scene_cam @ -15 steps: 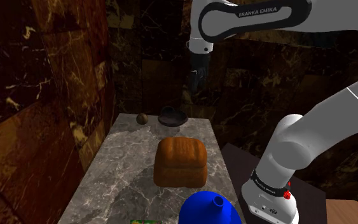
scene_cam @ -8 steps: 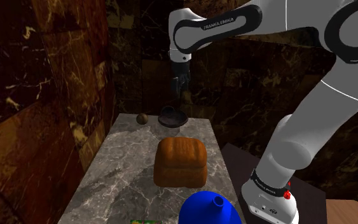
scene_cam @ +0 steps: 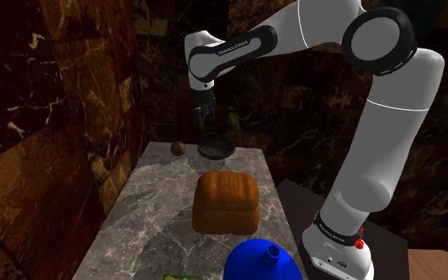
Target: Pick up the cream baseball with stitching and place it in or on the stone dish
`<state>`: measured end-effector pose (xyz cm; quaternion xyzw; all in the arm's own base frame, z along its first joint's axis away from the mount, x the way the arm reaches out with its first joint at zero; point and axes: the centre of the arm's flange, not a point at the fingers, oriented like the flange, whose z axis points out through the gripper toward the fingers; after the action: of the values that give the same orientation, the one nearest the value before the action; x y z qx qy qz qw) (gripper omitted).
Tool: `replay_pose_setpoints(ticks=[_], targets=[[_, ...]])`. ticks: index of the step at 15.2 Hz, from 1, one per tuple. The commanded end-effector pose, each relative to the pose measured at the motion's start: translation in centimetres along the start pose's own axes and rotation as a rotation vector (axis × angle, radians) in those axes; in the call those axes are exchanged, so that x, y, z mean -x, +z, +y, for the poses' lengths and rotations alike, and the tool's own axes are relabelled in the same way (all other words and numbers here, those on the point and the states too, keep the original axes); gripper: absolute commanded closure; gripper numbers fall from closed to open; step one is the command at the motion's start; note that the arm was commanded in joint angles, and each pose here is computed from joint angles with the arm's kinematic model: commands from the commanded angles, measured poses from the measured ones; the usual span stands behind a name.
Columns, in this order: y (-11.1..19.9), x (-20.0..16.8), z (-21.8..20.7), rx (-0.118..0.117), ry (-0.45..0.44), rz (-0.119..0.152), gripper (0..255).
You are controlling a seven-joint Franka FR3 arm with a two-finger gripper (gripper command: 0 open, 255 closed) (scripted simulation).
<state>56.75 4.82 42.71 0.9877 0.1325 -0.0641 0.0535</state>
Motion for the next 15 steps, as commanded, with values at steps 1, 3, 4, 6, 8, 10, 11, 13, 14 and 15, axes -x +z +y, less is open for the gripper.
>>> replay_pose_setpoints(ticks=[1,3,4,6,8,10,11,13,14,15], targets=[[1.3,-2.8,-0.2,0.001,-0.015,-0.009,0],[2.5,-5.2,-0.3,0.003,-0.029,-0.017,0],[3.2,-6.4,-0.4,0.004,-0.036,-0.021,0],[4.4,-8.9,-0.5,0.005,-0.050,-0.029,0],[5.8,-11.3,-0.7,0.007,-0.065,-0.038,0],[7.1,-13.7,-0.9,0.009,-0.079,-0.046,0],[7.8,-14.9,-1.1,0.009,-0.086,-0.050,0],[9.1,-17.3,-1.3,0.011,-0.101,-0.059,0],[9.8,-18.4,-1.5,0.012,-0.108,-0.063,0],[10.5,-19.6,-1.6,0.013,-0.115,-0.067,0]])
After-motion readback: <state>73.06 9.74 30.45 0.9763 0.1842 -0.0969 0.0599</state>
